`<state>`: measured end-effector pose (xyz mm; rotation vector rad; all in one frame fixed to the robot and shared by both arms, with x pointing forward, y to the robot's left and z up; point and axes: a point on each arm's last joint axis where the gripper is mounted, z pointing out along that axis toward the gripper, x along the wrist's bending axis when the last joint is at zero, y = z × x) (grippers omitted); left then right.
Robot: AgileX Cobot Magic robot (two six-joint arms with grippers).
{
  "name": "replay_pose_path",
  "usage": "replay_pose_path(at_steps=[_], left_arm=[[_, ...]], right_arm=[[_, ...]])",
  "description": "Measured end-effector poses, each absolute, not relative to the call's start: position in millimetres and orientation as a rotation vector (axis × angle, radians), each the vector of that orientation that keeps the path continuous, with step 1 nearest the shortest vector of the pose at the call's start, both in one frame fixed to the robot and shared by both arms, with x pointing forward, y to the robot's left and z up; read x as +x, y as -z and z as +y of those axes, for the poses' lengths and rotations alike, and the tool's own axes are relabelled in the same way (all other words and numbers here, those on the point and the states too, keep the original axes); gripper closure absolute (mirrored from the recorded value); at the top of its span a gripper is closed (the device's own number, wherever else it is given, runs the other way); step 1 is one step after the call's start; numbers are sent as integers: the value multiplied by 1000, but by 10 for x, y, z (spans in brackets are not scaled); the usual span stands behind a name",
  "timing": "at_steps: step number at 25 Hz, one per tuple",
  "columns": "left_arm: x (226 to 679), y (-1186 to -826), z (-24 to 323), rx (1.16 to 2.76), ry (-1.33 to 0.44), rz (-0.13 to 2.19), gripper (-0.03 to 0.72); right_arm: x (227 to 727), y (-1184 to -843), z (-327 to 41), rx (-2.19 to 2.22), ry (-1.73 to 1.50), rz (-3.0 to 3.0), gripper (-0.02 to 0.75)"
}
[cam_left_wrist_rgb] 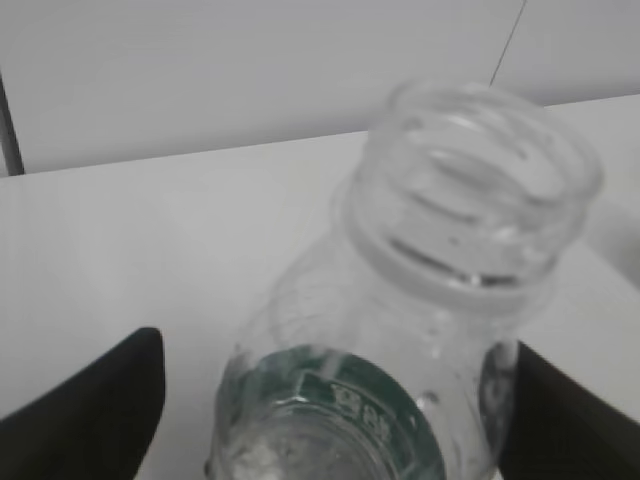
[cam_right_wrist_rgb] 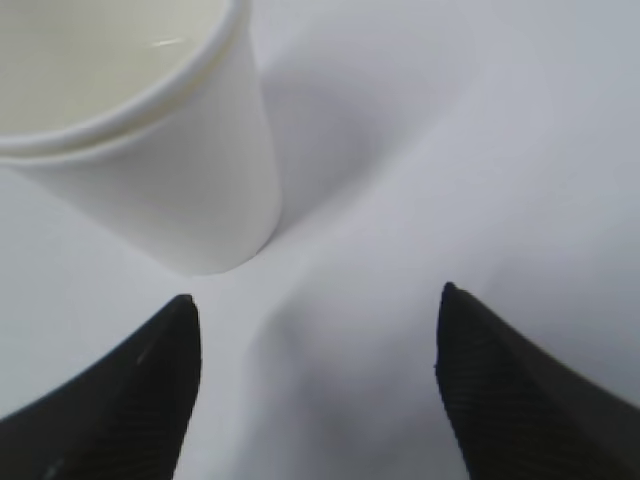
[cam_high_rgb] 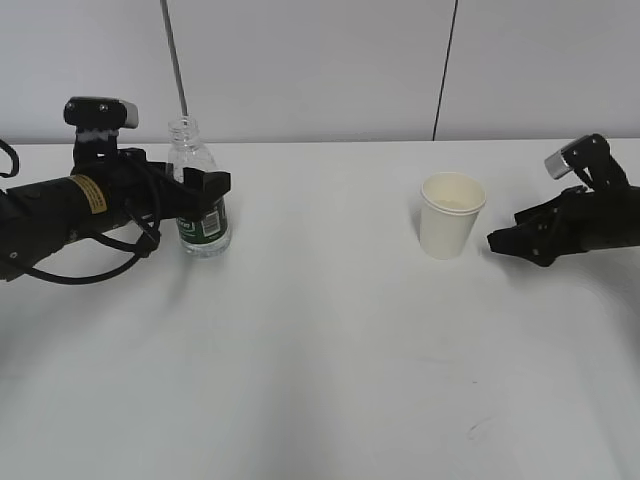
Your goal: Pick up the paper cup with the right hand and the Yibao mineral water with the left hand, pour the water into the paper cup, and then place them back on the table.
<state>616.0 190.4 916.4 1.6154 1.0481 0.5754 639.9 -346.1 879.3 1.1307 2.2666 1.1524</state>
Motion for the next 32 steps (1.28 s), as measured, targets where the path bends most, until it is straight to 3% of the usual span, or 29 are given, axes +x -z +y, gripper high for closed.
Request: replay_pose_path(at_steps=[12,32], left_arm=[[6164,-9193,1894,1587,-576,1028,104],[6145,-9382,1881,1542,-581,987,68]], right_arm=[[6364,-9399,-3596,1207,-958,2132,166],[6208,-10067,-3637,1273,-924,1947,166]])
